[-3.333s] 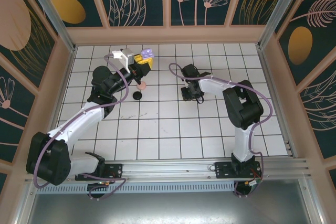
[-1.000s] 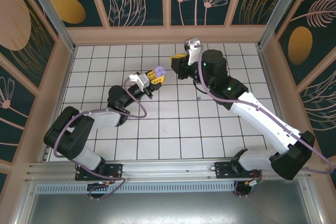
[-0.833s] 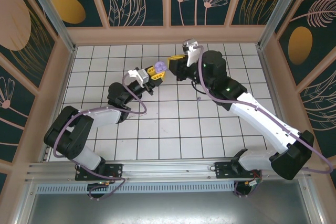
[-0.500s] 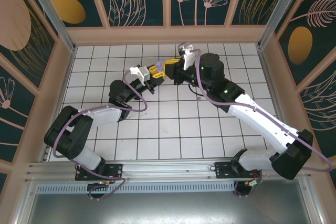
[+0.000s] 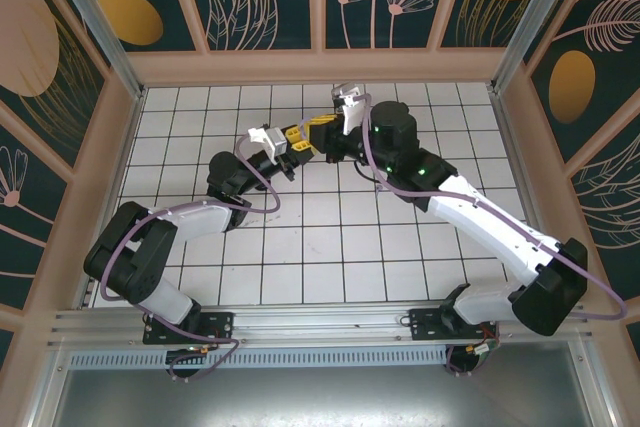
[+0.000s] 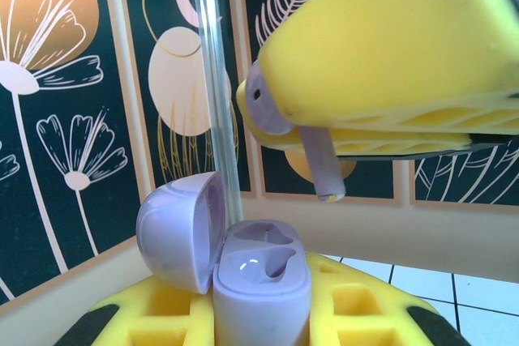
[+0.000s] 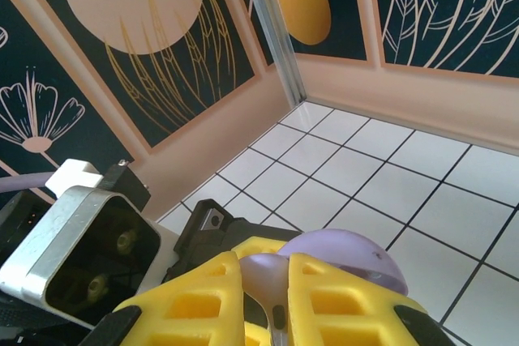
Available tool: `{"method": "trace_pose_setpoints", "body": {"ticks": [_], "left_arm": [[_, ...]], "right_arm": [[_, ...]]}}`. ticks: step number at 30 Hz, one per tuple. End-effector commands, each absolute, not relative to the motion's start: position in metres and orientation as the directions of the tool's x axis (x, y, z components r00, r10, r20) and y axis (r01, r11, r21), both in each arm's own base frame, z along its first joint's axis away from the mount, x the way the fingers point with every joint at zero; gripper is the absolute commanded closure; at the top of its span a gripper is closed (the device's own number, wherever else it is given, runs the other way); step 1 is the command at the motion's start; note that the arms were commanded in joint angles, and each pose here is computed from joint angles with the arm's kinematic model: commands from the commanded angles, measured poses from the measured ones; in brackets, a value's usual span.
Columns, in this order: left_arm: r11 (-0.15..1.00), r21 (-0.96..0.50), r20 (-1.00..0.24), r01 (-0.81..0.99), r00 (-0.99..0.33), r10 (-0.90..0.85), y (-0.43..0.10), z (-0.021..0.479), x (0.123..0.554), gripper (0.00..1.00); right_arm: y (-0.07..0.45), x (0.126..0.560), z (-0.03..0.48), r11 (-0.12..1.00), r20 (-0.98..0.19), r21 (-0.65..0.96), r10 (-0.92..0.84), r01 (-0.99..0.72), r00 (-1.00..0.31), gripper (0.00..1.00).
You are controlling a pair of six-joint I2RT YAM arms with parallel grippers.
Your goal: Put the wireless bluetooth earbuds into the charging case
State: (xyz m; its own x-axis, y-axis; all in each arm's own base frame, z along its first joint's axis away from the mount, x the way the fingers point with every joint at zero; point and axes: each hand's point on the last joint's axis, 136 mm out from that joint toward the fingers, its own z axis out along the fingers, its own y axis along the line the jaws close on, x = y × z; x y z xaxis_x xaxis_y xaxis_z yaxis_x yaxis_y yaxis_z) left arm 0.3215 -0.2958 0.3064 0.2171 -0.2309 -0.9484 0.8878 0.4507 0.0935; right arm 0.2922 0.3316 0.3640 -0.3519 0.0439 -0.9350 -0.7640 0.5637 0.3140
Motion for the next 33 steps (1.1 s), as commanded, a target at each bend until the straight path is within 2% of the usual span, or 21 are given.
{"method": "trace_pose_setpoints", "body": {"ticks": [1,21,33], "left_arm": [[0.426,0.157,-0.921,0.891,0.288,-0.263,-0.296,0.328,0.307,1.0],[0.409,0.195,-0.902,0.892,0.327,-0.281,-0.294,0.345,0.292,1.0],[0.415,0.195,-0.903,0.889,0.328,-0.278,-0.293,0.35,0.293,1.0]], "right_arm": [[0.336,0.294,0.365,0.563,-0.943,0.298,0.05,-0.771,-0.328,0.84],[0.331,0.304,0.346,0.612,-0.939,0.281,0.015,-0.74,-0.344,0.85],[0.326,0.298,0.33,0.625,-0.94,0.203,-0.09,-0.754,-0.328,0.87]]}}
